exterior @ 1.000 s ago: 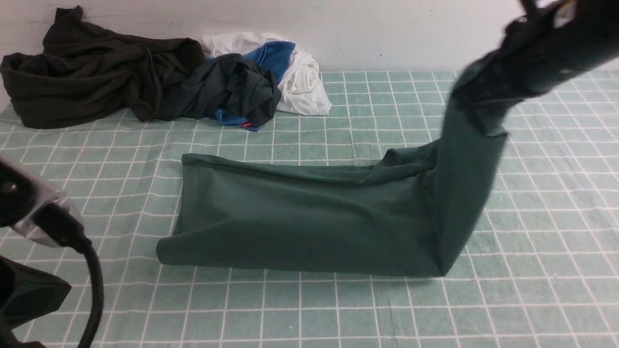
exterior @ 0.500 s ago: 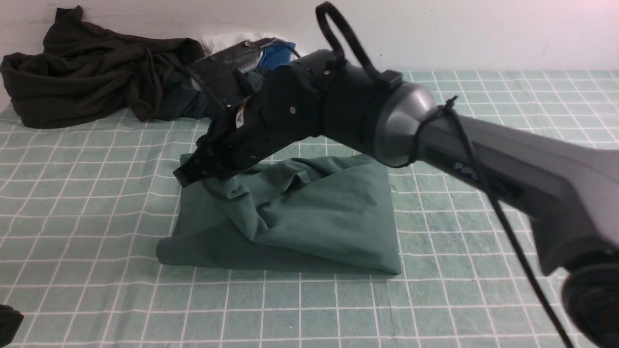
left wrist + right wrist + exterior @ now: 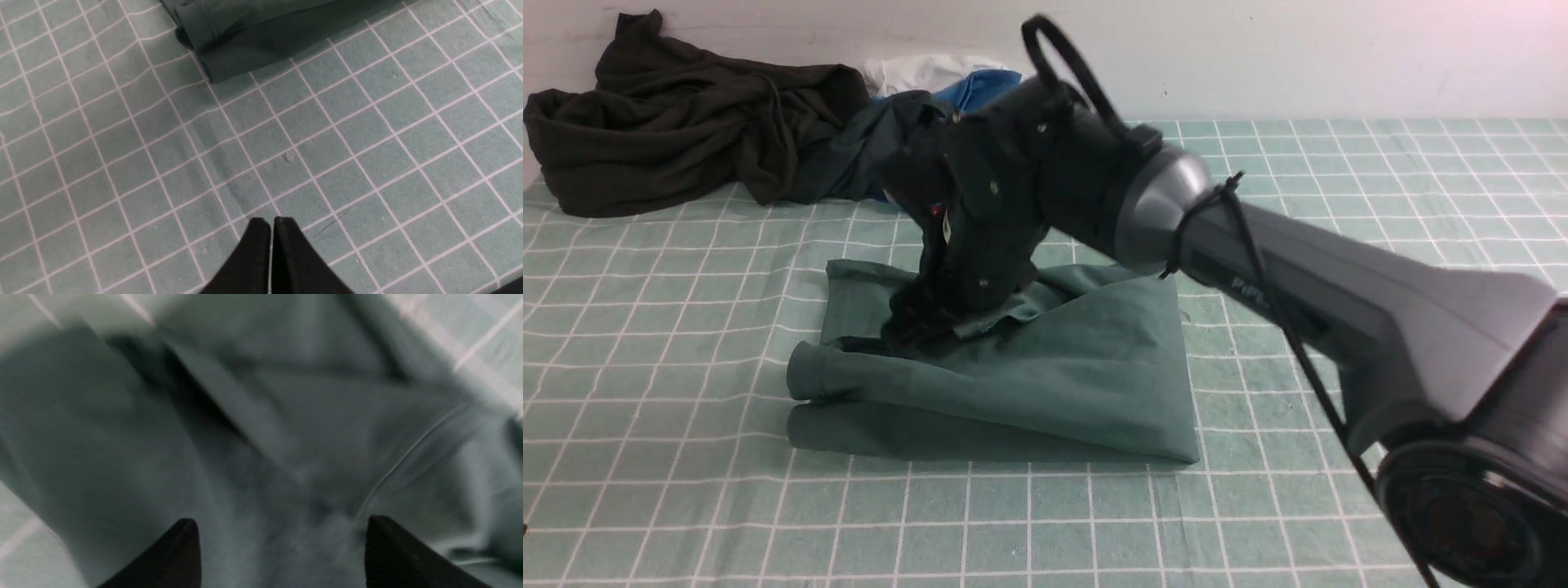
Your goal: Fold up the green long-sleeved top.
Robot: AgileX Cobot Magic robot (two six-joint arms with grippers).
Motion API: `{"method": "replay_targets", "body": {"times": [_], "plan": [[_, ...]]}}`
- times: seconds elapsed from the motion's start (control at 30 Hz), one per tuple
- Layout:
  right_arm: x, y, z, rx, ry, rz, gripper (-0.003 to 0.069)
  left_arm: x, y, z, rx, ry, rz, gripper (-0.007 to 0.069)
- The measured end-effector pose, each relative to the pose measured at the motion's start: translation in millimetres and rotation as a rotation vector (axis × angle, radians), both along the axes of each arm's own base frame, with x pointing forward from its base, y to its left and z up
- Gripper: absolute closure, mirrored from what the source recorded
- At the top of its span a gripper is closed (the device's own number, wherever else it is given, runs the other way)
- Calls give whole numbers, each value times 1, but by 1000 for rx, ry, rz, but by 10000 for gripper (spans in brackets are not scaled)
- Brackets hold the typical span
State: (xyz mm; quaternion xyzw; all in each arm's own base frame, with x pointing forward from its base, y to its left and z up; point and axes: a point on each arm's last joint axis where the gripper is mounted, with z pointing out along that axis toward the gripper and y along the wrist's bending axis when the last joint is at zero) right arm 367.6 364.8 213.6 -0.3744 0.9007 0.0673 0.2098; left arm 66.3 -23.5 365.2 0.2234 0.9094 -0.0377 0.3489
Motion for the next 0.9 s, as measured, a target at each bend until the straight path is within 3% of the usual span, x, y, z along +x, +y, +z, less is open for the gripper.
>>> {"method": "replay_targets", "body": {"times": [0.1,0.33,0.6,0.73,0.9], "plan": [[-8,12,-44,-64,78,44,192,0,1,0,6,-2,5,629],[-11,16,-32,-72,44,71,198,0,1,0,7,-2,13,629],[-12,-19,67,-17,-88,34,222,-12,14,-8,9,-39,145,629],[-21,-54,122,57,-131,27,293,-43,30,-35,-33,-128,249,629],[-61,-90,153,108,-120,41,403,-56,35,-59,-109,-275,265,629]]}}
